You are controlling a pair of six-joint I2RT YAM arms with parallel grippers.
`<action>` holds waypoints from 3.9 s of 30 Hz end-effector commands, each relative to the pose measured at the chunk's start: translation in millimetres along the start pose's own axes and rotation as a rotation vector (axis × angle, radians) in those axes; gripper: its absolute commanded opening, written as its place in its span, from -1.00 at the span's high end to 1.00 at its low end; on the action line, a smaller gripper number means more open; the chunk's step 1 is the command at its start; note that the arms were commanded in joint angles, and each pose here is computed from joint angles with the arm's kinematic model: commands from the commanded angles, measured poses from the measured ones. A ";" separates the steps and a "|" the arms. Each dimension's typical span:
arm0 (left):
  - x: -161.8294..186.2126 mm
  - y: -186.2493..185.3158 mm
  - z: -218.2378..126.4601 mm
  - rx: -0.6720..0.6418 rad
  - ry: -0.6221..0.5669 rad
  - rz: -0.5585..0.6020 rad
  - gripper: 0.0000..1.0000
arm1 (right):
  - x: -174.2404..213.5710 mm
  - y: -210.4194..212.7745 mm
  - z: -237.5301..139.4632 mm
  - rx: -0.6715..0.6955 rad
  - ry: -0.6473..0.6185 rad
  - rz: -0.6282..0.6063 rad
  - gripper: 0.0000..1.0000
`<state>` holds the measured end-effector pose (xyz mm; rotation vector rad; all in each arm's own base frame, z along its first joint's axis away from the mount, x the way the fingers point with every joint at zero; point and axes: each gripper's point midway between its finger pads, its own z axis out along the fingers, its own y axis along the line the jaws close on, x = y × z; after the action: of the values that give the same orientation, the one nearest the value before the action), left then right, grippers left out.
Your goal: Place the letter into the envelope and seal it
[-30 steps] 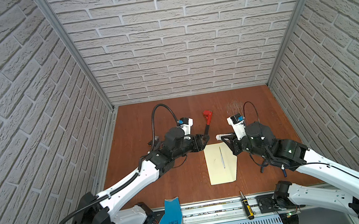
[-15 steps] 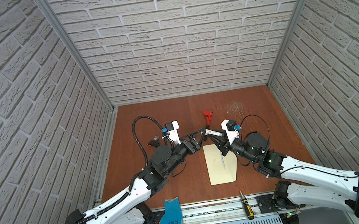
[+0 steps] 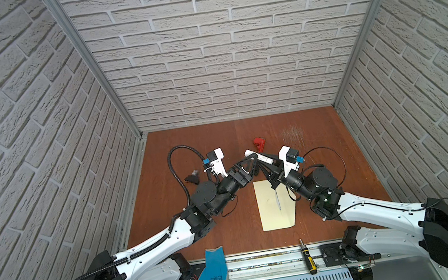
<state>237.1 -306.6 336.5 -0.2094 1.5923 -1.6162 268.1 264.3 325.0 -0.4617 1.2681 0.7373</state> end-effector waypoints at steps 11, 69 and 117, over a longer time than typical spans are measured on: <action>-10.2 -48.3 16.2 0.207 -0.038 -0.063 0.02 | -8.0 17.9 0.1 -0.090 -0.074 -0.035 0.86; 110.9 205.9 -21.6 -0.618 0.775 0.247 1.00 | 171.7 -114.1 -225.4 0.912 1.262 0.609 0.67; 163.1 284.5 -38.2 -0.678 0.945 0.012 1.00 | 244.2 -70.6 -148.8 0.535 1.449 0.852 0.81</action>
<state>243.7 -347.0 29.1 0.2777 2.7608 -1.1841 233.8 160.5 38.0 0.1398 3.0795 0.6290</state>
